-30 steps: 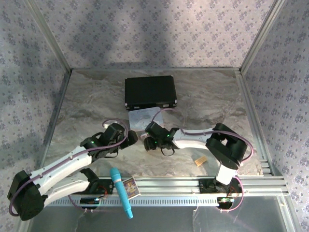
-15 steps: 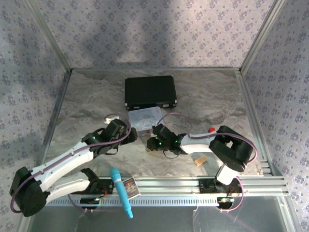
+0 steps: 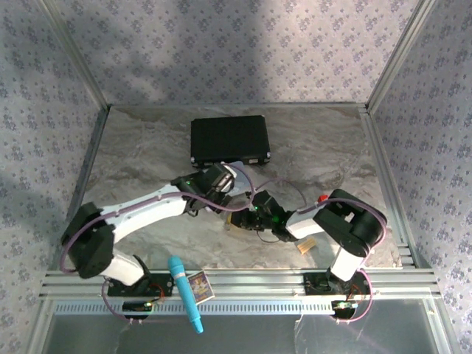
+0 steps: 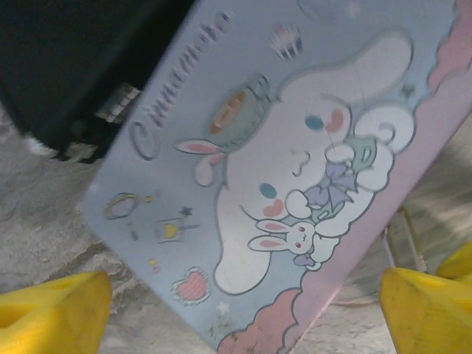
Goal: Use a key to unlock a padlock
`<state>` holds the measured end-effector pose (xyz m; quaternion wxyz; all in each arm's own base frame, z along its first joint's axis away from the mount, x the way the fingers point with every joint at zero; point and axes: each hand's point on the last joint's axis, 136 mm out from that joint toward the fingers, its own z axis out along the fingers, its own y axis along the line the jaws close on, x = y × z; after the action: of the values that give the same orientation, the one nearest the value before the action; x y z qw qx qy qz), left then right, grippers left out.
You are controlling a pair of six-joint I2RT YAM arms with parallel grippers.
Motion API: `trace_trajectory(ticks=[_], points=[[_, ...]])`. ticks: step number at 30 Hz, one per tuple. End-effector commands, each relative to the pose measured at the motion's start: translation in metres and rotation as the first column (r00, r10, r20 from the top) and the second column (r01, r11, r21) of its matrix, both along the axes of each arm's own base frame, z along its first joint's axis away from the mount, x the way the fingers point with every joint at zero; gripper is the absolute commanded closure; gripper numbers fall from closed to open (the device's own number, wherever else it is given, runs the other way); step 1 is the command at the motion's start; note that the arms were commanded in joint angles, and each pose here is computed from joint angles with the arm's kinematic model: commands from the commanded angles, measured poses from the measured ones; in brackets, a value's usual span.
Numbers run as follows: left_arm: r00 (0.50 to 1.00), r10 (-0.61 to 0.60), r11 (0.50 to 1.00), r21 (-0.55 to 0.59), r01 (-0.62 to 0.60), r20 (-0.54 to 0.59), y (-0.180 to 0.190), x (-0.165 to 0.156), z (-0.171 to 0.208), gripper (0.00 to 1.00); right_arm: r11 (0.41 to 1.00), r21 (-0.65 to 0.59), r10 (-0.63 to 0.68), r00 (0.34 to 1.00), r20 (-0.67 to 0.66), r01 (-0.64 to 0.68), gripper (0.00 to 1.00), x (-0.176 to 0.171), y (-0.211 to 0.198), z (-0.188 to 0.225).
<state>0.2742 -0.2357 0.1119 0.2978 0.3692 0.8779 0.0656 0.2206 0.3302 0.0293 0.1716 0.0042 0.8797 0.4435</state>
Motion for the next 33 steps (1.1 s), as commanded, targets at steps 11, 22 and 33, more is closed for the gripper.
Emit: trace_trajectory(ticks=[11,22,33], points=[[0.986,-0.157,0.934,0.314,0.167,-0.059,0.005,-0.015,-0.047,0.39,0.988,0.08,-0.13,0.989,-0.07,0.135,0.99,0.004,-0.015,-0.011],[0.982,-0.178,0.93,0.315,0.19,-0.065,0.011,-0.022,-0.059,0.65,0.962,0.201,-0.179,0.983,-0.04,0.184,1.0,0.019,-0.015,0.009],[0.981,-0.172,0.925,0.328,0.191,-0.089,0.017,-0.029,-0.066,0.65,0.937,0.197,-0.289,0.957,-0.02,0.288,1.0,0.024,-0.03,0.009]])
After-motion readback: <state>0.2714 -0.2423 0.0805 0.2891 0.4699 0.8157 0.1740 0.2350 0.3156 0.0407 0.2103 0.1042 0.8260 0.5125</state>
